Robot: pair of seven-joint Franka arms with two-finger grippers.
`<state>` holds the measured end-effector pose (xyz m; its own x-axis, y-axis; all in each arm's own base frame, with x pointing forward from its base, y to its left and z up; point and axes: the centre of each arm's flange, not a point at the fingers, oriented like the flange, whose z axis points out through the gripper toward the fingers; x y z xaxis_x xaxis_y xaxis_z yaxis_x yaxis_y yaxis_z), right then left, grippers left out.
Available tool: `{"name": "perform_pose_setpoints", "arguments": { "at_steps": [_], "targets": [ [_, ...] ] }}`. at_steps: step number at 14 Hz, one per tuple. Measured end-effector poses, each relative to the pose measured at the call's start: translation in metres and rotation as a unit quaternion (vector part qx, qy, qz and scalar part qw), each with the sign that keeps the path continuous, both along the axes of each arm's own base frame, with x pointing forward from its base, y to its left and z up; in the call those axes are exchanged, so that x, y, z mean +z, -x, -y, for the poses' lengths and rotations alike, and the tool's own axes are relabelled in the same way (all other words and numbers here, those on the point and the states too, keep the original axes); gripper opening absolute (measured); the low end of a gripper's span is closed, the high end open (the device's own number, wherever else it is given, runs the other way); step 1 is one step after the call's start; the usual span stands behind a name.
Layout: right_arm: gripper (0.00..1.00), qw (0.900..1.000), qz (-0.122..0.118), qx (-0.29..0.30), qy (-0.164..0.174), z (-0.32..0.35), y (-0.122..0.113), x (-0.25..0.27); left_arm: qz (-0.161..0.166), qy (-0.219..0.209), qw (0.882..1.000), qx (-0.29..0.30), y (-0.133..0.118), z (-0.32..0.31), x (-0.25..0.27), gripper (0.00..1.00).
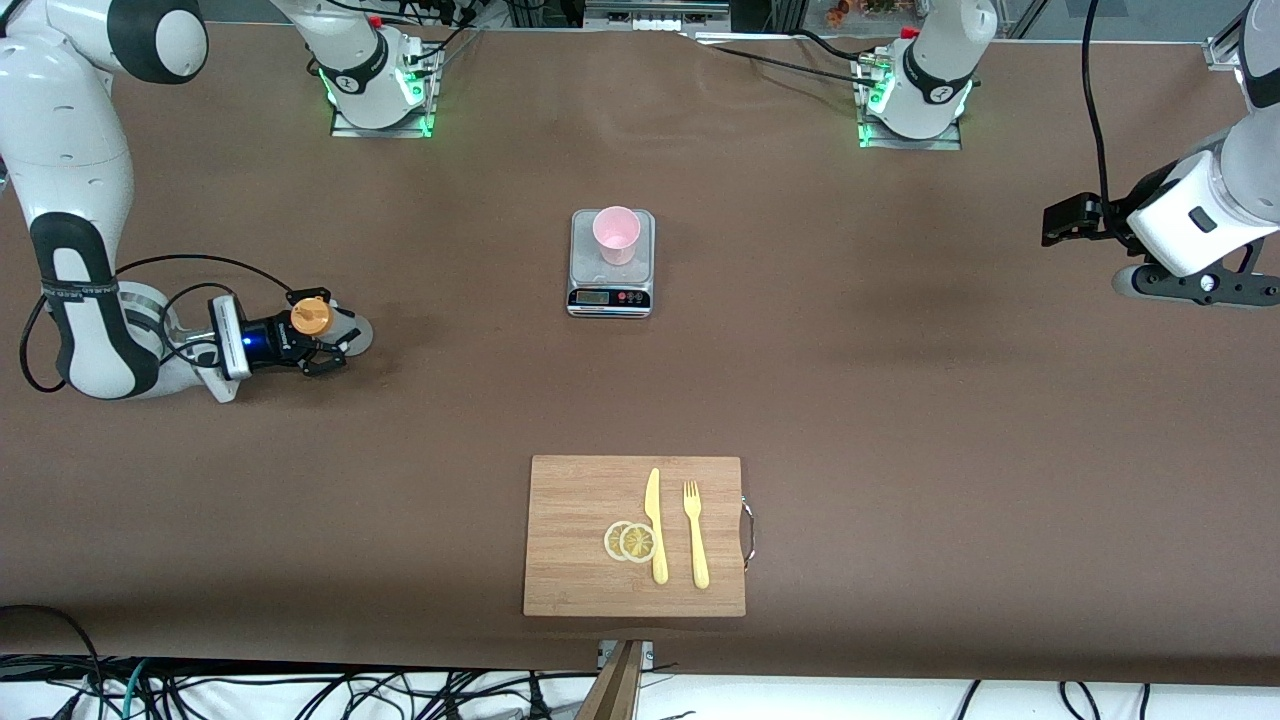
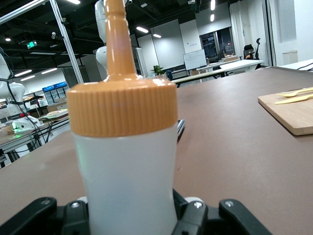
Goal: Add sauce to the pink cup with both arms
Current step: 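Carry the bottle back with the right gripper and lower it, then open the right gripper and release the bottle on the table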
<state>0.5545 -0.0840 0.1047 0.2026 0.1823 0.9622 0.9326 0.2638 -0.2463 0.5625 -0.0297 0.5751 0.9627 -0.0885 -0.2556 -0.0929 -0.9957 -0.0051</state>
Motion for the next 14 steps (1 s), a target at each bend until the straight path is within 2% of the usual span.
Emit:
{"name": "perform_pose_setpoints", "arguments": {
  "at_steps": [4, 5, 7, 9, 11, 14],
  "targets": [
    [0.32, 1.000, -0.002, -0.002, -0.004, -0.001, 0.005, -0.016, 0.000, 0.000, 1.000, 0.000, 0.000, 0.000, 0.000, 1.00],
    [0.38, 1.000, -0.003, -0.002, -0.004, 0.000, 0.005, -0.017, 0.000, 0.000, 1.000, 0.000, 0.000, 0.000, 0.000, 1.00],
    [0.57, 1.000, -0.002, -0.004, -0.001, 0.004, 0.004, -0.016, 0.000, 0.000, 1.000, 0.000, 0.000, 0.000, 0.000, 1.00],
    [0.81, 1.000, 0.004, -0.001, 0.013, 0.016, 0.001, -0.012, 0.000, 0.000, 1.000, 0.000, 0.000, 0.000, 0.000, 1.00],
    [1.00, 0.999, 0.009, 0.006, 0.032, 0.030, -0.002, -0.007, 0.000, 0.000, 1.000, 0.000, 0.000, 0.000, 0.000, 1.00],
    [1.00, 0.998, 0.002, 0.014, 0.069, 0.062, 0.005, -0.006, 0.000, 0.000, 1.000, 0.000, 0.000, 0.000, 0.000, 1.00]
  ]
}}
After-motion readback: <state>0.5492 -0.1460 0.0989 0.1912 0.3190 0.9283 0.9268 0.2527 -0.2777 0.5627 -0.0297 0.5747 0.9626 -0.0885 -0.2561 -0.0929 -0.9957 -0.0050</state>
